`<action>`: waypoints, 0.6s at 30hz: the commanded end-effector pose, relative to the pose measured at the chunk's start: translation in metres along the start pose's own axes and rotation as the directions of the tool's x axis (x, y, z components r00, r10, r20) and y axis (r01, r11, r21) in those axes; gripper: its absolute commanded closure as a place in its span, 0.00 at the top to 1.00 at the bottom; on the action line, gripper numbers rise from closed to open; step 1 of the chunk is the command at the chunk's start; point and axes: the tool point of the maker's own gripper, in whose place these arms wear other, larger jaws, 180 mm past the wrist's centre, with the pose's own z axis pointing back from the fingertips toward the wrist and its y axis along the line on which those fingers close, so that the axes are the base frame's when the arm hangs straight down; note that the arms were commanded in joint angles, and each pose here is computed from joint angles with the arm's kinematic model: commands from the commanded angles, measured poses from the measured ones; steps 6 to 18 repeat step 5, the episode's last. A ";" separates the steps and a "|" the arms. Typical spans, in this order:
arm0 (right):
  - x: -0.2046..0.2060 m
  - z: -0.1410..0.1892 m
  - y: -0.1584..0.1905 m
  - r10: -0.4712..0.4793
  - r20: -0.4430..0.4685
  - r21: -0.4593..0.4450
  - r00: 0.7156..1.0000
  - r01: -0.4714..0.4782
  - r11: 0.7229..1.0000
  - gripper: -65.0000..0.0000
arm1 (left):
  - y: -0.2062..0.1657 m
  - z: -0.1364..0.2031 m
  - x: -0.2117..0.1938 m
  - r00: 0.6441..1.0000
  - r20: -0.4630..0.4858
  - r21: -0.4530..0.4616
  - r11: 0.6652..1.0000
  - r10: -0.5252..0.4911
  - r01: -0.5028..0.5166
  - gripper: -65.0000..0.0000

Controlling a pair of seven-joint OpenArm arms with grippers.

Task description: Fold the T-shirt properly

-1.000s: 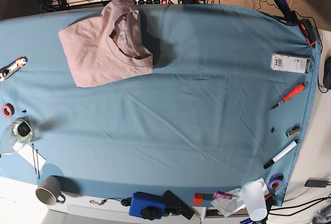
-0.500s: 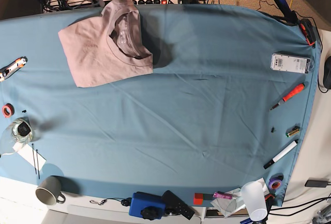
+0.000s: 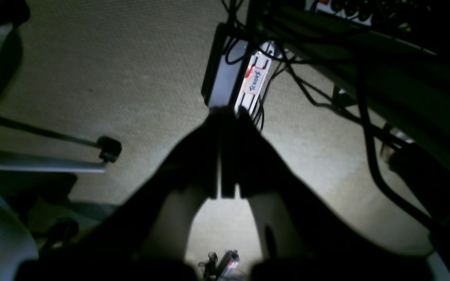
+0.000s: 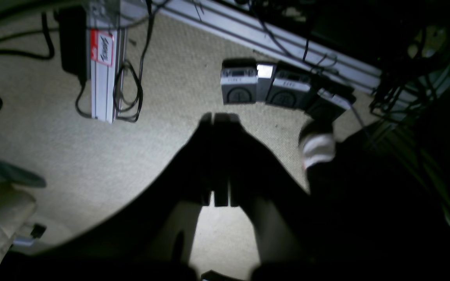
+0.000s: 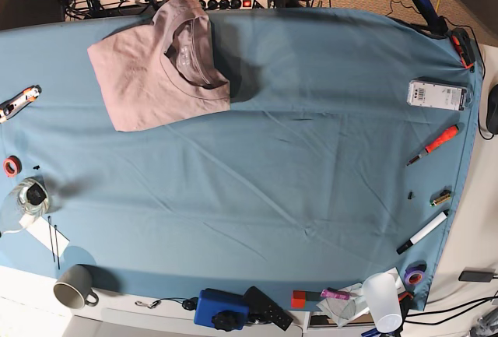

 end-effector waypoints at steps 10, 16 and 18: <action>0.009 0.003 -0.011 -0.002 0.017 -0.015 1.000 0.003 1.000 0.00 | 0.006 0.004 0.020 0.993 0.120 0.008 1.000 -0.005 0.004 0.00; 0.009 0.003 -0.011 -0.002 0.017 -0.015 1.000 0.003 1.000 0.00 | 0.006 0.004 0.020 0.993 0.120 0.008 1.000 -0.005 0.004 0.00; 0.009 0.003 -0.011 -0.002 0.017 -0.015 1.000 0.003 1.000 0.00 | 0.006 0.004 0.020 0.993 0.120 0.008 1.000 -0.005 0.004 0.00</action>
